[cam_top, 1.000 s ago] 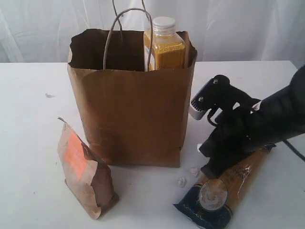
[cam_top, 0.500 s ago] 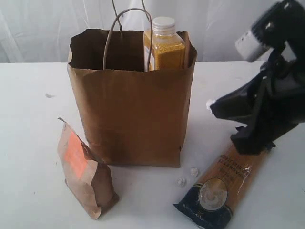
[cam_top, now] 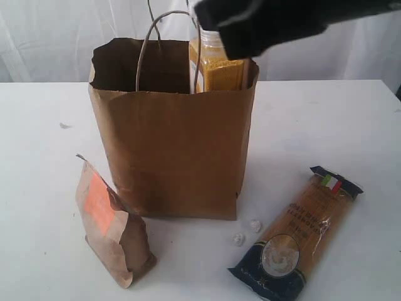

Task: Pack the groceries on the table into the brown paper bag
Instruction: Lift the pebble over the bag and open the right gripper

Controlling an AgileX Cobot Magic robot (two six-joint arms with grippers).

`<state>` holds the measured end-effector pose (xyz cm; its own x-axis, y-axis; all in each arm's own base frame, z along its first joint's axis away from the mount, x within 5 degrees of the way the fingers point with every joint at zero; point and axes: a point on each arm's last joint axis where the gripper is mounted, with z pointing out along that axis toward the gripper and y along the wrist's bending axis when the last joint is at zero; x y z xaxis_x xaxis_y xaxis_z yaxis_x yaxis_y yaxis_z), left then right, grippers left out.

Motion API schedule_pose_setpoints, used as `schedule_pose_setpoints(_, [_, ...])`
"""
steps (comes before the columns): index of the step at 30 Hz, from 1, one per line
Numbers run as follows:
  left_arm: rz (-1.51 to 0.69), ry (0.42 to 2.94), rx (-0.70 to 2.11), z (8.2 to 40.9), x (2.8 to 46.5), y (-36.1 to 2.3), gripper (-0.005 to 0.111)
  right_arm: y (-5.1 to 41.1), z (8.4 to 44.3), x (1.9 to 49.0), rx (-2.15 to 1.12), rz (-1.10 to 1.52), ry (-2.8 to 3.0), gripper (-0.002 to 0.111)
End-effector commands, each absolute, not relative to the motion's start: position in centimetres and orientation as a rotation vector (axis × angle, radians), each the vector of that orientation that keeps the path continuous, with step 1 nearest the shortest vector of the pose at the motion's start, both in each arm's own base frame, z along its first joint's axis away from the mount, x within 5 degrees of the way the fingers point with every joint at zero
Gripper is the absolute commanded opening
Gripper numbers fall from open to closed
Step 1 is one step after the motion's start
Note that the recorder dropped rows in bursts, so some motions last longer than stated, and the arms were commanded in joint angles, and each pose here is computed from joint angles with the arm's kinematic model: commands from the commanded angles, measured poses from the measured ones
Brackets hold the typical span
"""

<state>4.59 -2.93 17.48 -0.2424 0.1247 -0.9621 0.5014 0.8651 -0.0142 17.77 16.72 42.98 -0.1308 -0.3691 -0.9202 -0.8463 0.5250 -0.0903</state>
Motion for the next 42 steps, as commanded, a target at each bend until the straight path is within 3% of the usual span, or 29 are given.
schedule_pose_setpoints(1, [-0.378,1.8,0.471,17.4,4.6,-2.9,0.0,20.1,42.8,19.8,-1.069,0.598,1.712,0.0])
schedule_pose_setpoints(14, [-0.378,1.8,0.471,17.4,4.6,-2.9,0.0,28.0,41.5,25.3,-1.107,0.567,1.714,0.0])
schedule_pose_setpoints(24, [-0.378,1.8,0.471,17.4,4.6,-2.9,0.0,29.7,38.3,28.6,-1.097,0.403,1.875,0.0])
schedule_pose_setpoints(32, [-0.378,1.8,0.471,17.4,4.6,-2.9,0.0,29.8,37.9,28.9,-1.062,0.41,1.909,0.001])
schedule_pose_setpoints(35, [-0.378,1.8,0.471,17.4,4.6,-2.9,0.0,29.8,37.9,28.9,-1.048,0.419,1.92,0.012])
schedule_pose_setpoints(39, [-0.378,1.8,0.471,17.4,4.6,-2.9,0.0,29.8,37.9,28.9,-1.031,0.429,1.934,0.041])
schedule_pose_setpoints(42, [-0.378,1.8,0.471,17.4,4.6,-2.9,0.0,29.7,38.1,28.8,-1.025,0.432,1.932,0.057])
